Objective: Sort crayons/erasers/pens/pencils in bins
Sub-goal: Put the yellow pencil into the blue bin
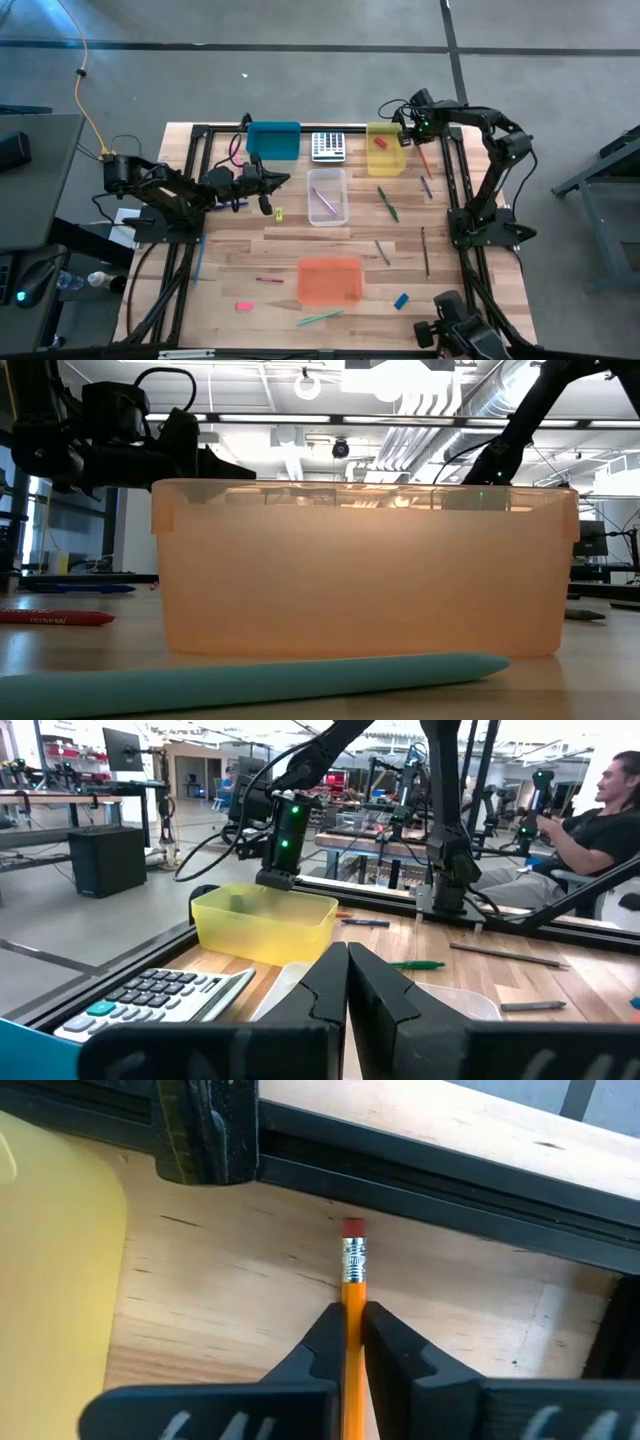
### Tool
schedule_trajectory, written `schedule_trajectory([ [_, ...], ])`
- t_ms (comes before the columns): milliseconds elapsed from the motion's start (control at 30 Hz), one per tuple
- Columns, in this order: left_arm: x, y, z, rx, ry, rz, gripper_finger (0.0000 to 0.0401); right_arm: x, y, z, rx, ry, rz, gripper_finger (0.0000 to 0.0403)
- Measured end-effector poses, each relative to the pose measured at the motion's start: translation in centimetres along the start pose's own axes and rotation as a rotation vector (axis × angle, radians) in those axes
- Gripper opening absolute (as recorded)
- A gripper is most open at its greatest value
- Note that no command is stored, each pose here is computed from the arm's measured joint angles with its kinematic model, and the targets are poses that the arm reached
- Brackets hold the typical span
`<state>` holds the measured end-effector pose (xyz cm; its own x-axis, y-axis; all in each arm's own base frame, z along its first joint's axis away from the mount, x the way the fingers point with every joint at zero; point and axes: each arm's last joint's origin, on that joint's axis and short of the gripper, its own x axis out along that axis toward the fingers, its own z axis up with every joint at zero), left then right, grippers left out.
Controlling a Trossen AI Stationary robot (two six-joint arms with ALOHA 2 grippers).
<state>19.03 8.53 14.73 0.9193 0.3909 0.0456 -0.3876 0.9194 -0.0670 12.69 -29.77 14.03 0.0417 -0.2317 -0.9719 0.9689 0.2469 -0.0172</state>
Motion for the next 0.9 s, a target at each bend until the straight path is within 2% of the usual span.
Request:
schedule_trajectory([
  [467, 0.0, 0.0, 0.0, -0.021, 0.0, 0.0, 0.0, -5.9, -0.2, -0.2, 0.011, -0.153, 0.076, 0.0009],
  [733, 0.0, 0.0, 0.0, -0.061, 0.0, 0.001, 0.0, -10.2, -0.3, -1.2, -0.033, -0.266, 0.193, 0.0009],
  [900, 0.0, 0.0, 0.0, -0.064, 0.0, 0.001, 0.0, -11.3, -0.4, -2.7, -0.03, -0.327, 0.254, 0.0009],
])
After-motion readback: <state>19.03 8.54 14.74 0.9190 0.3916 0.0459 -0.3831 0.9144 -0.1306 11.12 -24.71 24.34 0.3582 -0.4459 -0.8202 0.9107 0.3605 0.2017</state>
